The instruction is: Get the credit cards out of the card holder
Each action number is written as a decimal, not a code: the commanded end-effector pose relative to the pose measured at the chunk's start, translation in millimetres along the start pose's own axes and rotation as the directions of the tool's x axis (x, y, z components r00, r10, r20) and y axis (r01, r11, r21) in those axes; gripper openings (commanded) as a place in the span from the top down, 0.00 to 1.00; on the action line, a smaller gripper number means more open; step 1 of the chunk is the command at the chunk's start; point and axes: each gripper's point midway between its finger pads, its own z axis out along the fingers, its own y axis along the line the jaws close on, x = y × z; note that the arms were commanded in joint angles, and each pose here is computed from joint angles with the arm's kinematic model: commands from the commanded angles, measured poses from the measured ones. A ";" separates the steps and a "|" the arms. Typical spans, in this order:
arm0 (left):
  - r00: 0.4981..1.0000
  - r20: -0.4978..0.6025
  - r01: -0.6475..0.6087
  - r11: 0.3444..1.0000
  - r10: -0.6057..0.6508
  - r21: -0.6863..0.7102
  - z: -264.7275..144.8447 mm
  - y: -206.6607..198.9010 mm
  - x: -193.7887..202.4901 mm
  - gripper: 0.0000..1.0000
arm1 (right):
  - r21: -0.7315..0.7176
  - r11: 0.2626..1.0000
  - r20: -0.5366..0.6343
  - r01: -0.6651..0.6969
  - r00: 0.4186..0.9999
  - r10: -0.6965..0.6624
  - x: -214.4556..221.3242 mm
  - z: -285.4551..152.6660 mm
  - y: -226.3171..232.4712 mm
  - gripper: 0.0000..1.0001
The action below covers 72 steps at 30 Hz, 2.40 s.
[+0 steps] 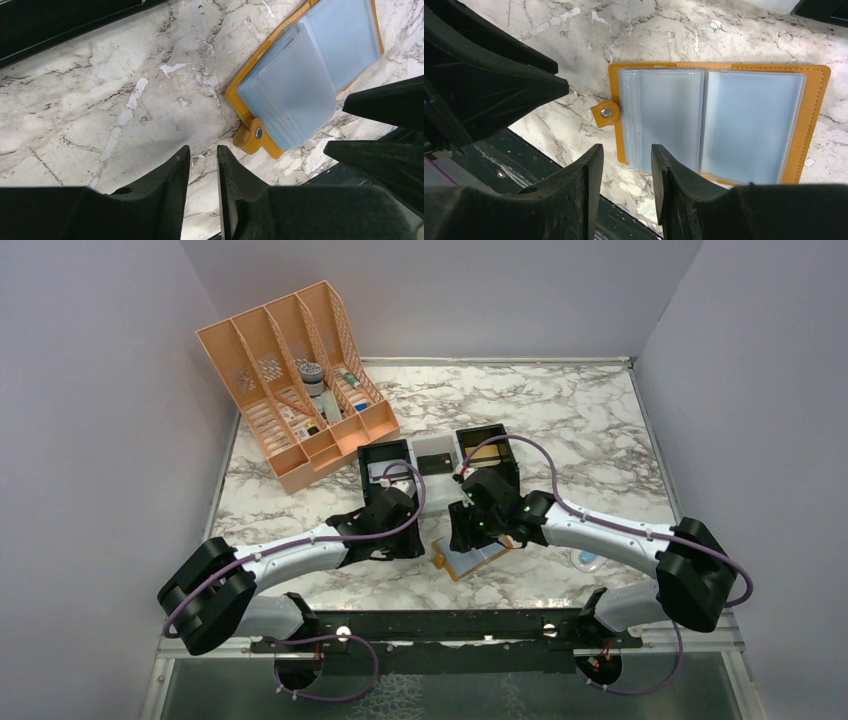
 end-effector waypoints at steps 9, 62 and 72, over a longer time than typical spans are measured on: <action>0.999 0.053 -0.010 0.999 0.009 0.035 -10.7 -15.7 -16.8 0.67 | 0.064 0.995 -0.037 0.082 0.996 -0.080 11.6 18.0 -20.0 0.50; 0.998 0.070 0.005 1.000 -0.006 0.020 -7.7 -15.0 -21.8 0.67 | 0.040 0.995 -0.122 0.087 0.989 -0.081 20.3 55.9 -31.7 0.27; 0.998 0.066 0.001 1.000 -0.002 0.017 -6.5 -14.6 -21.6 0.67 | 0.075 0.995 -0.115 0.067 0.992 -0.058 17.5 57.1 -31.2 0.39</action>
